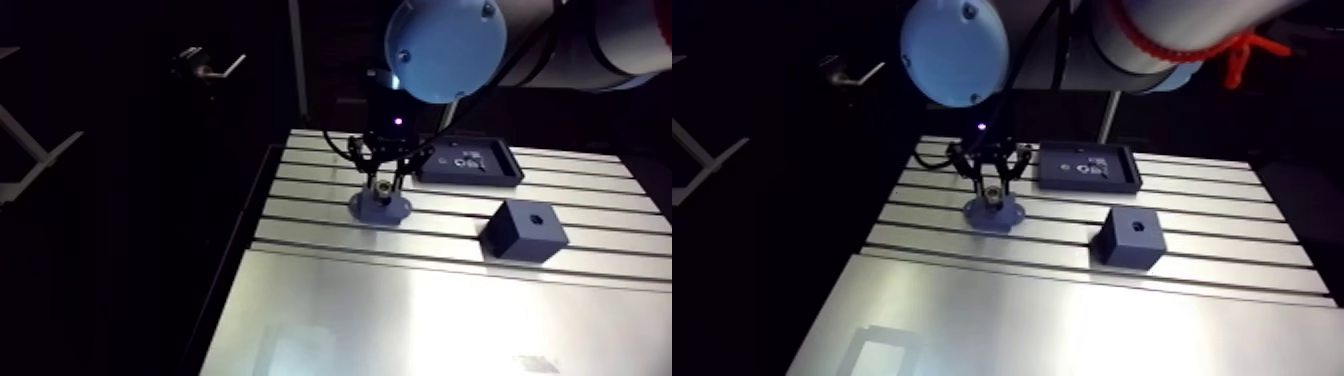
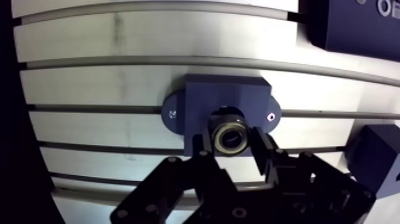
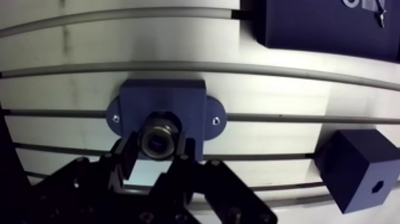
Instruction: Pick up the bearing and press it into the housing until flush.
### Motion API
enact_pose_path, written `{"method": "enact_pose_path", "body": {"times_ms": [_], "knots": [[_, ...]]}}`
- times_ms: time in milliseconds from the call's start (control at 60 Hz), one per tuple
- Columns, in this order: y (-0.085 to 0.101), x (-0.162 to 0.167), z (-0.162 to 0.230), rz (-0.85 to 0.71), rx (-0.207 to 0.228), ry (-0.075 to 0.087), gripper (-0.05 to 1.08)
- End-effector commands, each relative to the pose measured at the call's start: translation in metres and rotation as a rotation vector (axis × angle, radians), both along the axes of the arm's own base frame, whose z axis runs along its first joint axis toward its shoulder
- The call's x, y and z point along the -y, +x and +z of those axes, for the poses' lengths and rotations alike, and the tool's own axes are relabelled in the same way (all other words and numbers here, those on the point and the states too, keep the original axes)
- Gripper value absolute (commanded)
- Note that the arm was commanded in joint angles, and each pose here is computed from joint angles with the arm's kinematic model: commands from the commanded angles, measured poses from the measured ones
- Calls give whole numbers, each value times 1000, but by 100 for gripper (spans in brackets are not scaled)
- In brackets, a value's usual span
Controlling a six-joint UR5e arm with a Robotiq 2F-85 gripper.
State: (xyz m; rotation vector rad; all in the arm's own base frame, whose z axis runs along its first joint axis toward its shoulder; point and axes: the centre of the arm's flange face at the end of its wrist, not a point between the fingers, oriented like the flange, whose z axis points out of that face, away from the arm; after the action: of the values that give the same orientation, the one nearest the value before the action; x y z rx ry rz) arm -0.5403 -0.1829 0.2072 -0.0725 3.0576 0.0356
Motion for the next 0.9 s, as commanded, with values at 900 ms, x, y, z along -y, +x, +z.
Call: {"method": "enact_pose_path", "body": {"times_ms": [900], "knots": [[-1, 0, -17, 3, 22, 2, 60]]}}
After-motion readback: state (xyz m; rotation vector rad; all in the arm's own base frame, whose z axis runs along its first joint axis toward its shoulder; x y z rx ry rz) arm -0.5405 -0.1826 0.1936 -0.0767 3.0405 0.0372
